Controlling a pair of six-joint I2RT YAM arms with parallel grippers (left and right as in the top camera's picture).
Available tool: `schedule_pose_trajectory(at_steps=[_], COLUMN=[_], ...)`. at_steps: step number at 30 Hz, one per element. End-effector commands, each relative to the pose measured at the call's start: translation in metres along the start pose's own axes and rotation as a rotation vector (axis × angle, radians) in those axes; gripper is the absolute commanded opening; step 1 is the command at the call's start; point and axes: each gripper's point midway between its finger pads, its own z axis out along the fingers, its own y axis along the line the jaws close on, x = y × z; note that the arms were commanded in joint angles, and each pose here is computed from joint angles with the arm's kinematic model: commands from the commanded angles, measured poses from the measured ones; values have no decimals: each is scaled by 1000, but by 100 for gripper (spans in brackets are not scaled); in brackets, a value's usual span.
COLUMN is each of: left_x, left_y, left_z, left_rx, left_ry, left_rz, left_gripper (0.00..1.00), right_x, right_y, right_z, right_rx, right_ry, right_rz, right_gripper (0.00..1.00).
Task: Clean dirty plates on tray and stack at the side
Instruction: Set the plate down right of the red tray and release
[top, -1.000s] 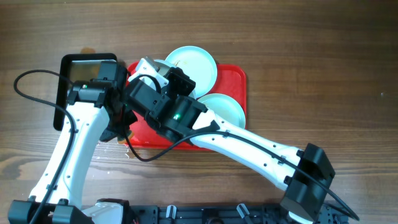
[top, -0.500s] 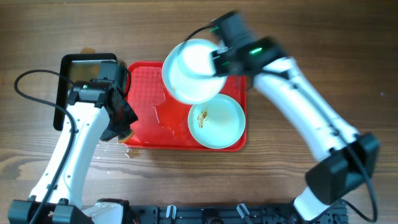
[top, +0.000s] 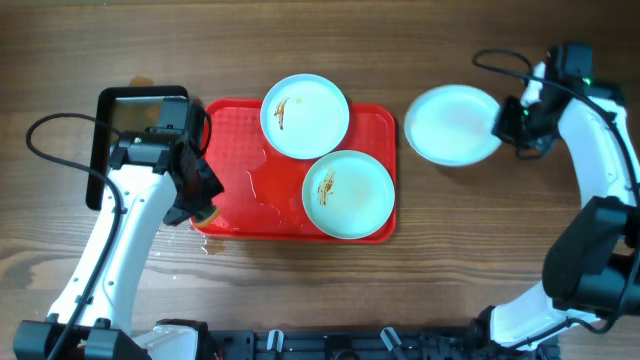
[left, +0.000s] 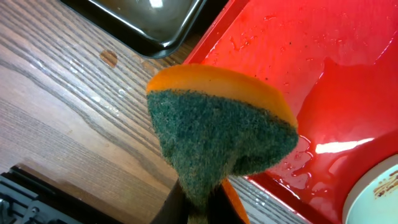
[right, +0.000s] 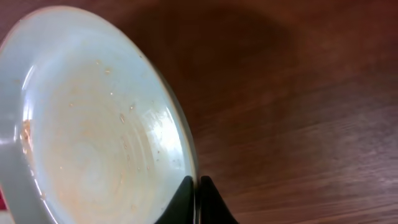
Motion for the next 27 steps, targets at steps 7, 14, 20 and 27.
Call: schedule_pose_trajectory(at_steps=[7, 14, 20, 27], left_x=[0, -4, -6, -5], left_y=[0, -4, -5, -4], left_z=[-3, -3, -4, -3], left_rx=[22, 36, 41, 37], left_ry=[-11, -27, -33, -29], left_rz=[-23, -25, -26, -26], left_gripper=[4, 4, 4, 4], right_x=[26, 56, 46, 50], right_y=[88, 189, 269, 289], right_z=[-28, -49, -41, 59], right_rx=[-577, -569, -284, -226], right_ry=[121, 126, -215, -163], right_rz=[0, -335, -472, -347], right_gripper=[98, 100, 99, 73])
